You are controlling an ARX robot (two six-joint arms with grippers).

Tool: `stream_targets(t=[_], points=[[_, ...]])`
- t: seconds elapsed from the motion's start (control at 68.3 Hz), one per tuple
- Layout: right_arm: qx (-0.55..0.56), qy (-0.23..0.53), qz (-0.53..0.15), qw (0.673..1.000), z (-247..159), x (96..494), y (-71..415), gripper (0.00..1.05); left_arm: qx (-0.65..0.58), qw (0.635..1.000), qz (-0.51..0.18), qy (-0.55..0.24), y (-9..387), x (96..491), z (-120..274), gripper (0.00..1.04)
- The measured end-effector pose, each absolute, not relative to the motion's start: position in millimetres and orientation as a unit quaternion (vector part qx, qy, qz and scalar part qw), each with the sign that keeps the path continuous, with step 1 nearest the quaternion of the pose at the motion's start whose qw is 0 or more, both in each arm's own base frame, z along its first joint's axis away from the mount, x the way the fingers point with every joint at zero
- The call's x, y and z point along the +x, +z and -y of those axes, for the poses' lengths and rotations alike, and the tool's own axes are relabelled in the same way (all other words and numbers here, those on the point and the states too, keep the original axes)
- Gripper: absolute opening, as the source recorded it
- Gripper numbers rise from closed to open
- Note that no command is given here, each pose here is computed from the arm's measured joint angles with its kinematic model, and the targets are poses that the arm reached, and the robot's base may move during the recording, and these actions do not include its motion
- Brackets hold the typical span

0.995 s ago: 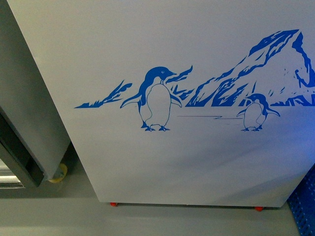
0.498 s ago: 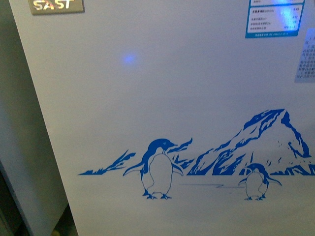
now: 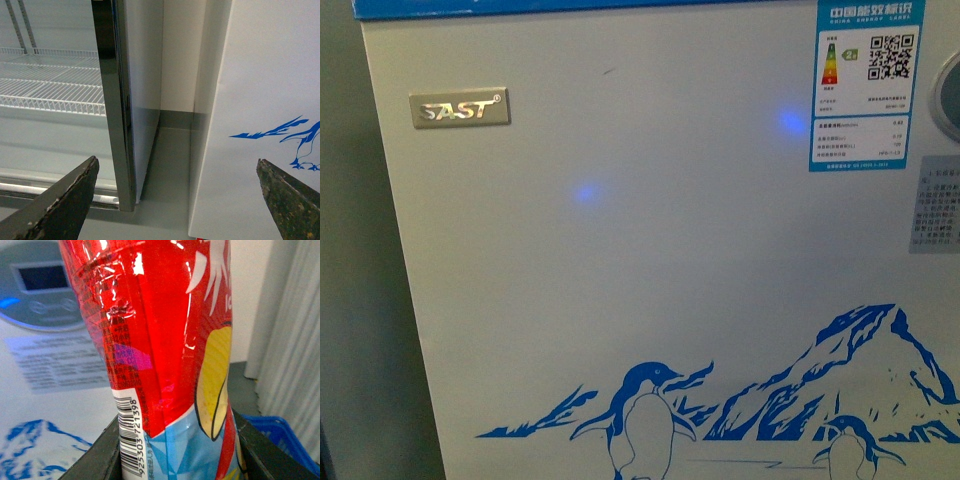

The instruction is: Put drink in fridge

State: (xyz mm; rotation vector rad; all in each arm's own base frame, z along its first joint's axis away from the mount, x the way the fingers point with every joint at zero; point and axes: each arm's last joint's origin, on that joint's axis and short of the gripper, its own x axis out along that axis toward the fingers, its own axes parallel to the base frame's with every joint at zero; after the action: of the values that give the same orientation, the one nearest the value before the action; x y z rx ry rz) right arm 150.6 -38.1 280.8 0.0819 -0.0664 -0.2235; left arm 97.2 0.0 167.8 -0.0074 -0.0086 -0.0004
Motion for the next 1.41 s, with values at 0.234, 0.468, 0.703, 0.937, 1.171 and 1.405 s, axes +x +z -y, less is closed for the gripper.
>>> stream_targets(t=[0.234, 0.468, 0.703, 0.937, 1.171, 1.405], points=[[0.08, -0.115, 0.073, 0.987, 10, 123, 278, 0.43, -0.004, 1.0, 0.004, 0.0, 168, 97, 0, 0.97], [0.076, -0.08, 0.142, 0.984, -41, 99, 282, 0.43, -0.004, 1.0, 0.004, 0.0, 168, 97, 0, 0.97], [0.032, -0.125, 0.153, 0.98, -41, 100, 271, 0.43, -0.004, 1.0, 0.004, 0.0, 168, 97, 0, 0.97], [-0.004, -0.207, 0.171, 0.963, -27, 101, 267, 0.43, -0.004, 1.0, 0.004, 0.0, 168, 97, 0, 0.97], [-0.044, -0.278, 0.162, 0.946, -11, 102, 266, 0.43, -0.004, 1.0, 0.004, 0.0, 168, 97, 0, 0.97], [-0.042, -0.307, 0.139, 0.941, -6, 101, 262, 0.43, -0.004, 1.0, 0.004, 0.0, 168, 97, 0, 0.97]])
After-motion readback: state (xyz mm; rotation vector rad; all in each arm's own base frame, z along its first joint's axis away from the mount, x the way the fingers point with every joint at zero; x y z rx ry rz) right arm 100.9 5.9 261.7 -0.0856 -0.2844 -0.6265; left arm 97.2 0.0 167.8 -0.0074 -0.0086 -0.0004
